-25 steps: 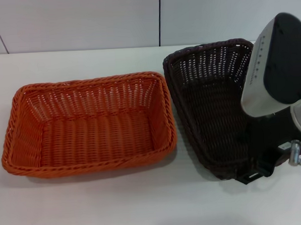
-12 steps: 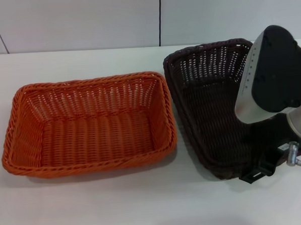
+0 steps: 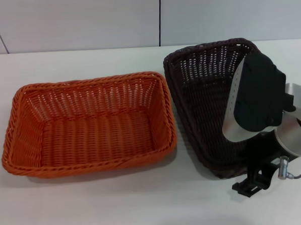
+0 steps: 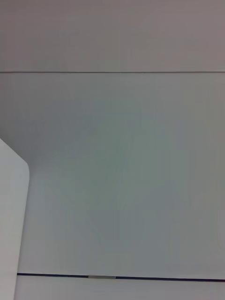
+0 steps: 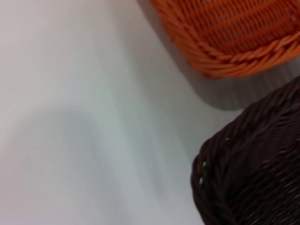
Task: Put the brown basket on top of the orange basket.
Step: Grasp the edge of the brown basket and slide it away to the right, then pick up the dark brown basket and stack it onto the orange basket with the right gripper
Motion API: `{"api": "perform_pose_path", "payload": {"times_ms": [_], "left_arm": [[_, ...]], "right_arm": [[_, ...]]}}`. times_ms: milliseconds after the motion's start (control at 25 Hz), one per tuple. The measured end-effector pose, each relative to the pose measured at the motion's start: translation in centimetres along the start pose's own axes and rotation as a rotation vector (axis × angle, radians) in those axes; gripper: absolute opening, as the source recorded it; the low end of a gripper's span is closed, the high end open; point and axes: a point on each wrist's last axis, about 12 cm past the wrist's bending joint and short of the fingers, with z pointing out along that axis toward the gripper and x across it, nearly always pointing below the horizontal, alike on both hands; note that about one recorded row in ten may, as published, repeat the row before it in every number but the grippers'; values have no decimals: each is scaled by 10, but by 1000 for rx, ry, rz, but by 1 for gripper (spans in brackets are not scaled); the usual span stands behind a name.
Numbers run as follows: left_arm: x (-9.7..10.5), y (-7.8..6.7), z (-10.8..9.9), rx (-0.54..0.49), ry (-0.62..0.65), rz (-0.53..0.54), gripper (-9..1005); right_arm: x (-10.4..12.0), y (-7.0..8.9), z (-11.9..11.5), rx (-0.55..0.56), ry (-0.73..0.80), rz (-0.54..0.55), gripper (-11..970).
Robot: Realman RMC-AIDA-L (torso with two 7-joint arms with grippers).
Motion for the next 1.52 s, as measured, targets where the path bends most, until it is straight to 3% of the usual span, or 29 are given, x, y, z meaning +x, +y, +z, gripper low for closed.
{"api": "perform_pose_path", "payload": {"times_ms": [400, 600, 720, 920, 1520], "left_arm": [[-1, 0, 2, -1, -4, 0, 791], [-1, 0, 2, -3, -5, 2, 791], [-1, 2, 2, -4, -6, 7, 791], [-1, 2, 3, -2, -4, 12, 791], [-1, 4, 4, -12, -1, 16, 791]], "right_arm": [[-5, -6, -1, 84, -16, -15, 721], [-8, -3, 0, 85, -13, -35, 515], [-9, -2, -5, 106, -27, -35, 308], [-14, 0, -13, 147, -52, -33, 233], [-36, 9, -66, 355, -164, -69, 212]]}}
